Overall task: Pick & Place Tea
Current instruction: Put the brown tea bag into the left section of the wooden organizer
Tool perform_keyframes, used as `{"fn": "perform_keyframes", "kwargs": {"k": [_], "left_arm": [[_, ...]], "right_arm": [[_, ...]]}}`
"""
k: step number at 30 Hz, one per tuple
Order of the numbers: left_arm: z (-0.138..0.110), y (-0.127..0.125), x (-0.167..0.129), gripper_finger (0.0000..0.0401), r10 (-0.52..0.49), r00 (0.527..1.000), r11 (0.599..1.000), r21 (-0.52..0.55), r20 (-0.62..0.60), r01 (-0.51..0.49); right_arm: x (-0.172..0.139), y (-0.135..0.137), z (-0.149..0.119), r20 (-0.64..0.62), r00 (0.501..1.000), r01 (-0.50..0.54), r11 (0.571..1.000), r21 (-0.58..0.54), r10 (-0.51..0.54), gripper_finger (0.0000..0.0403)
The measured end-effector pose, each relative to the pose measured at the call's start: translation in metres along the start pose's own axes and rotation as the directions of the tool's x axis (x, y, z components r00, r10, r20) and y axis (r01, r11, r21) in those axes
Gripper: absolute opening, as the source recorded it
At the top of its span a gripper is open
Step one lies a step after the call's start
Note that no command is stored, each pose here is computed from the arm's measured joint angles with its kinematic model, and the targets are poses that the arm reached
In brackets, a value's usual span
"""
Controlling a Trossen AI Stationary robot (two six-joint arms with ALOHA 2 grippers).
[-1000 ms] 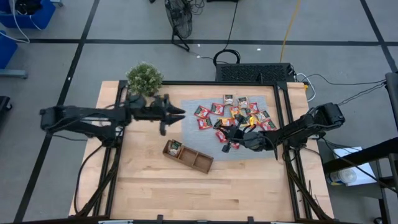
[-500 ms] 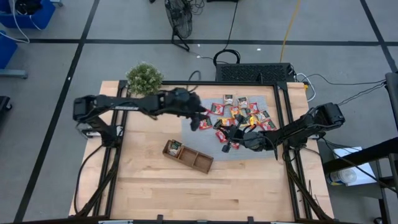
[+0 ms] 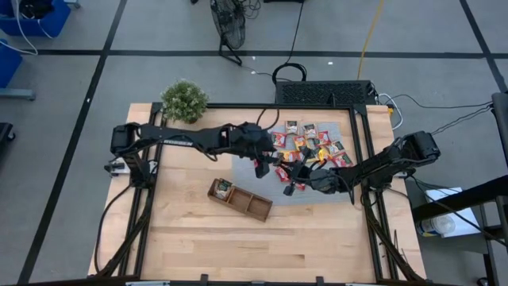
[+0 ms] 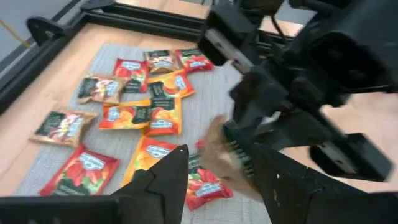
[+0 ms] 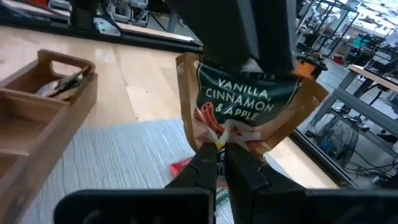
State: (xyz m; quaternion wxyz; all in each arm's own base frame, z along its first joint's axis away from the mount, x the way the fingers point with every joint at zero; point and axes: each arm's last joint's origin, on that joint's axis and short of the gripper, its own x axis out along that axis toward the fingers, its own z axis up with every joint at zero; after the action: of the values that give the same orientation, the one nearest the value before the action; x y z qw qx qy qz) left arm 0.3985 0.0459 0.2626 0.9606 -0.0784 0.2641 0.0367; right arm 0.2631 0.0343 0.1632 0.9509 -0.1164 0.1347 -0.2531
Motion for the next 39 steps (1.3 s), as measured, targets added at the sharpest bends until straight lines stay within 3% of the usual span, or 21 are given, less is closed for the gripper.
{"fn": "perform_keyframes", "kwargs": {"k": [10,24,32,36,39], "left_arm": [[0.001,-0.013,-0.003,0.0177,-0.029,1.000,0.999,0.015,-0.001,0.029],[-0.002,-0.008,0.000,0.0161,0.010,1.000,1.000,0.000,-0.008,-0.010],[-0.002,-0.008,0.000,0.0092,0.022,1.000,1.000,0.017,-0.004,-0.022],[-0.002,-0.008,0.000,0.0018,0.022,1.000,0.994,0.107,-0.004,-0.022],[0.000,-0.008,-0.003,0.0010,0.060,0.998,0.979,0.194,-0.003,-0.058]], "right_arm": [[0.000,0.000,0.000,-0.002,1.000,0.003,1.000,0.000,-0.003,0.0006],[0.000,0.000,0.004,0.031,1.000,0.004,1.000,0.029,-0.005,0.0006],[0.000,0.000,0.005,0.038,0.999,0.002,0.999,0.052,-0.004,0.0007],[0.000,0.000,0.005,0.042,0.999,-0.002,0.998,0.063,0.000,0.0015],[0.000,0.000,0.005,0.042,0.999,-0.003,0.998,0.069,0.000,0.0032]]}}
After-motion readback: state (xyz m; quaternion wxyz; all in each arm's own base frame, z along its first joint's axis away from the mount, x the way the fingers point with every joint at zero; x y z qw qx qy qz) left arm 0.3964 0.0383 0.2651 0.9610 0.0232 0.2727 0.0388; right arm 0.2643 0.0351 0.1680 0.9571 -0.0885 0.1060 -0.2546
